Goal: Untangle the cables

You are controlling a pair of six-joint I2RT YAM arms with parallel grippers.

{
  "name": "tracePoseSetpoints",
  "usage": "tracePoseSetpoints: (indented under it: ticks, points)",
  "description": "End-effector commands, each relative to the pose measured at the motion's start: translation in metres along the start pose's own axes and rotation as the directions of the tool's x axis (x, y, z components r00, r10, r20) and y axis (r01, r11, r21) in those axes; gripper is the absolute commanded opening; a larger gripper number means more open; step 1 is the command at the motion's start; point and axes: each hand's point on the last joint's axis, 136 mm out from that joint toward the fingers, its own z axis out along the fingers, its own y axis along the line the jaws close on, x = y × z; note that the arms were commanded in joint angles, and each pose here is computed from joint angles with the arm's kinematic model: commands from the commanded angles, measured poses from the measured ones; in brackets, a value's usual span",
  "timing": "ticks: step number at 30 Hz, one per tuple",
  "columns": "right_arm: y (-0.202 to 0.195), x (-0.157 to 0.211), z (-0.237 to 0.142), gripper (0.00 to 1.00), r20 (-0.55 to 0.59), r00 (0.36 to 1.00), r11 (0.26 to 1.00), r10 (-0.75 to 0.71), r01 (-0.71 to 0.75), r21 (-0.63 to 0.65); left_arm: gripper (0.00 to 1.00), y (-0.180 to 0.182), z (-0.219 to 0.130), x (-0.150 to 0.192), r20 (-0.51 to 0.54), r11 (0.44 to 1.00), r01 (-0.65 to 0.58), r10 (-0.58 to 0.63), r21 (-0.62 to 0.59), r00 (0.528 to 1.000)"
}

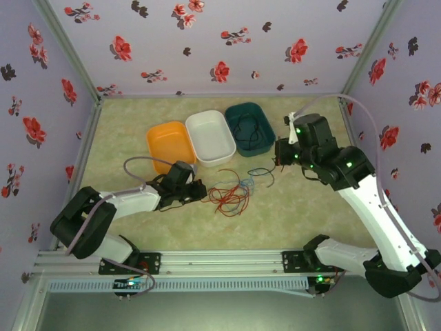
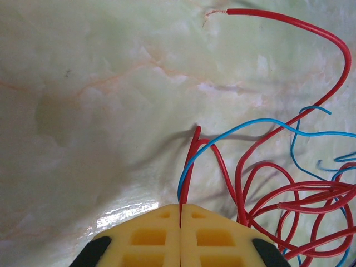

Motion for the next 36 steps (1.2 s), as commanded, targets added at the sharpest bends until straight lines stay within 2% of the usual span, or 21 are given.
tracePoseSetpoints:
  ticks: [1,8,16,22,27,28,30,36]
  points:
    - [-0.021,-0.014,-0.025,0.0,0.074,0.997,0.996,-0.004,-0.002,0.088,0.0,0.001,0.0,0.001,-0.018,1.0,-0.004,0.004,-0.013,1.0]
    - [-0.033,-0.038,-0.058,0.0,0.184,0.983,0.99,-0.005,-0.021,0.138,0.0,0.003,0.0,0.001,-0.021,1.0,-0.006,0.006,-0.019,1.0]
    - [-0.062,-0.066,-0.117,0.0,0.352,0.936,0.956,-0.016,-0.089,0.28,0.0,0.006,0.002,0.002,-0.029,0.999,-0.008,0.007,-0.033,1.0]
    - [-0.073,-0.081,-0.16,0.0,0.513,0.859,0.946,-0.003,-0.164,0.279,0.0,0.008,0.005,0.004,-0.04,0.999,-0.01,0.008,-0.045,0.999]
    - [-0.068,-0.084,-0.164,0.0,0.527,0.85,0.955,0.001,-0.157,0.25,0.0,0.006,0.005,0.001,-0.037,0.999,-0.015,0.013,-0.041,0.999]
    - [-0.066,-0.084,-0.161,0.0,0.52,0.854,0.958,0.001,-0.149,0.243,0.01,0.004,0.004,0.0,-0.034,0.999,-0.019,0.017,-0.038,0.999]
    - [-0.061,-0.085,-0.155,0.0,0.504,0.864,0.964,-0.001,-0.132,0.229,0.12,-0.001,0.001,-0.002,-0.028,0.999,-0.027,0.026,-0.028,0.999]
    - [-0.045,-0.087,-0.127,0.0,0.442,0.897,0.98,-0.011,-0.079,0.183,0.35,-0.021,-0.016,-0.014,0.023,0.998,-0.055,0.054,0.025,0.998]
